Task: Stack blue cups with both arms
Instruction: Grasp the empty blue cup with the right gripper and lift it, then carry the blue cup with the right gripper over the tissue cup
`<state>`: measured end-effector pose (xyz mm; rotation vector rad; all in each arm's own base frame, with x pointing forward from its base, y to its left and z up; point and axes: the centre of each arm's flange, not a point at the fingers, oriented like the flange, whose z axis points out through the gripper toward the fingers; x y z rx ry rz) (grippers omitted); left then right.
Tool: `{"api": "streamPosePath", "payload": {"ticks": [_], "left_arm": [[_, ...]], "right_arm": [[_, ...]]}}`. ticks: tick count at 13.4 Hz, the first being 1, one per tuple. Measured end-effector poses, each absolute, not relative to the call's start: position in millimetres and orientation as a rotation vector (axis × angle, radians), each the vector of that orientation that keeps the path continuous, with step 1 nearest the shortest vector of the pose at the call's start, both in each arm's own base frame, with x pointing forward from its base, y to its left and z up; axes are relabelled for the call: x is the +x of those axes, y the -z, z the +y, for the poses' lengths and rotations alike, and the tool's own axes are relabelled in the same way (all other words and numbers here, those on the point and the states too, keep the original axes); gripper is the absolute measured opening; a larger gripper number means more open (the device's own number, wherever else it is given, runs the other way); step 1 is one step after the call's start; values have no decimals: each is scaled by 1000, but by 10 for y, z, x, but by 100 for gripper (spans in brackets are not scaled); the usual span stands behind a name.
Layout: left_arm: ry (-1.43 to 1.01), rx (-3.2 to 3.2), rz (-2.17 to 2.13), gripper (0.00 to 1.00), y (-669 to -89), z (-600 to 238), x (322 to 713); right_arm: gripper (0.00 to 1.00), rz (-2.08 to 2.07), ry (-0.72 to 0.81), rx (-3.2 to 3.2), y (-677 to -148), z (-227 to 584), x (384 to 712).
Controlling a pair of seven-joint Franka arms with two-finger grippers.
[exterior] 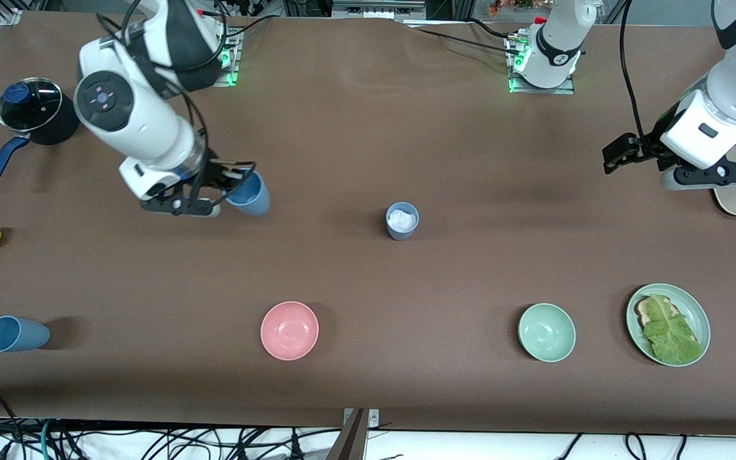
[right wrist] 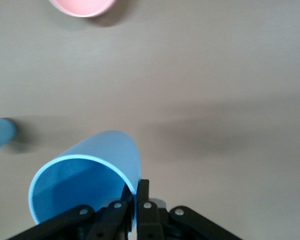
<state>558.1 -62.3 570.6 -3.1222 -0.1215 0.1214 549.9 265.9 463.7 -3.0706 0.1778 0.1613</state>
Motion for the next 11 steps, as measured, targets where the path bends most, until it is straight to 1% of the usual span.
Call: {"api": "streamPosePath", "payload": {"ticks": [2,5,8,11], "left_arm": [[-117,-3124,-127,100,-5705,-598,5607],[-99,-3126,-126,100,-5758,-600,5617],[-102,-3127,-125,100,-5748,-599,5629],[-108,-3127,-125,100,-5723,-597,5648]], "right_arm": [[4,197,-155,-3051,-4735,3036,5350],[4,253,-162,-3035,-4753,3331,5270],[4,311,-184,-3037,-4629,3667,5156],[4,355,-168,-3026,-4484,4066,5059]]}}
